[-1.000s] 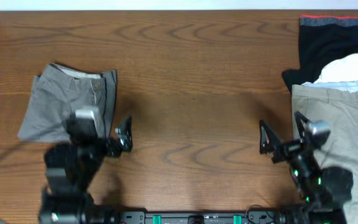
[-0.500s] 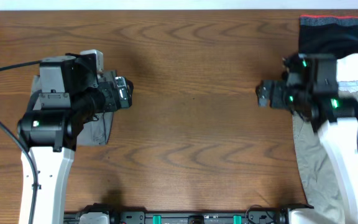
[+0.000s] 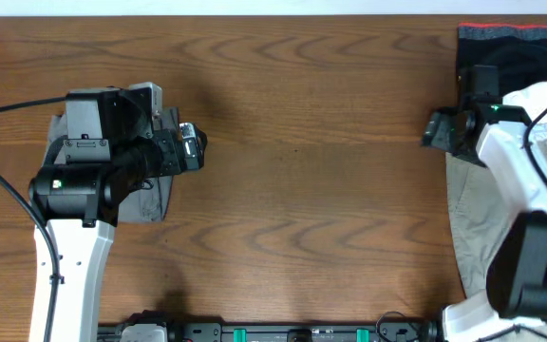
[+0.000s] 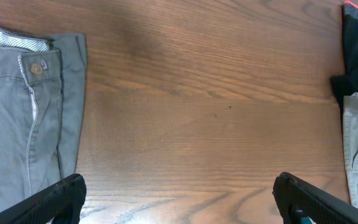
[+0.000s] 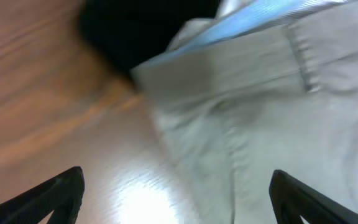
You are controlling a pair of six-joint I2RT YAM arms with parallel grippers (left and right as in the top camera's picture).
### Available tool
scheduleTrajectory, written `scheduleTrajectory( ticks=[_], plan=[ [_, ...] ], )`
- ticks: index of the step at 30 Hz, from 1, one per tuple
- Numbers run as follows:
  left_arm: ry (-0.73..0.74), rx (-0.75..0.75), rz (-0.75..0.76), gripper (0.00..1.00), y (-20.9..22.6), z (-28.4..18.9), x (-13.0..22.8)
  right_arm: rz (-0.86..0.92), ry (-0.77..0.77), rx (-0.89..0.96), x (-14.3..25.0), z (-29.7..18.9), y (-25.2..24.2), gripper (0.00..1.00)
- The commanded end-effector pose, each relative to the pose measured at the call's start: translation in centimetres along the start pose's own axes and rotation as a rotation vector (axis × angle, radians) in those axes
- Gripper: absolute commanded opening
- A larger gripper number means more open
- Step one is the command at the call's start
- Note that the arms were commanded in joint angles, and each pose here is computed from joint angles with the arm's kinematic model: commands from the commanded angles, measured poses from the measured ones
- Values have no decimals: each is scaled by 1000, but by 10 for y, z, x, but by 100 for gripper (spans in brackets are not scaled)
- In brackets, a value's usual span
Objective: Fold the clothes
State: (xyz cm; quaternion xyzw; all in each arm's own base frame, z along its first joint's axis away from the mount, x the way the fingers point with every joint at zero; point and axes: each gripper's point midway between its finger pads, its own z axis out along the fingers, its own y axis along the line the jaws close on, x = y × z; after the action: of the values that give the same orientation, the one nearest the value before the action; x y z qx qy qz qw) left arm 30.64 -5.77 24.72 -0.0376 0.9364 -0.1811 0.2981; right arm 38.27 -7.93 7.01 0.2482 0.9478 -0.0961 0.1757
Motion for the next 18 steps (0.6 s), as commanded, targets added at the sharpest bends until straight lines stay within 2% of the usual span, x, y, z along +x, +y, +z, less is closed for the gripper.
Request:
scheduleTrajectory(
  ticks=[1,4,10,18],
  plan=[
    [-11,19,-1,98,-6,-4,-4,113,-25,52,-15,23,-14,89],
    [-6,18,-3,98,-6,-4,-3,119,-10,25,-15,43,-7,82],
    [2,16,-5,98,-5,-4,-1,111,-5,-38,-14,53,12,79],
    [15,14,-10,98,-5,-4,2,145,12,34,-6,74,4,73]
  ],
)
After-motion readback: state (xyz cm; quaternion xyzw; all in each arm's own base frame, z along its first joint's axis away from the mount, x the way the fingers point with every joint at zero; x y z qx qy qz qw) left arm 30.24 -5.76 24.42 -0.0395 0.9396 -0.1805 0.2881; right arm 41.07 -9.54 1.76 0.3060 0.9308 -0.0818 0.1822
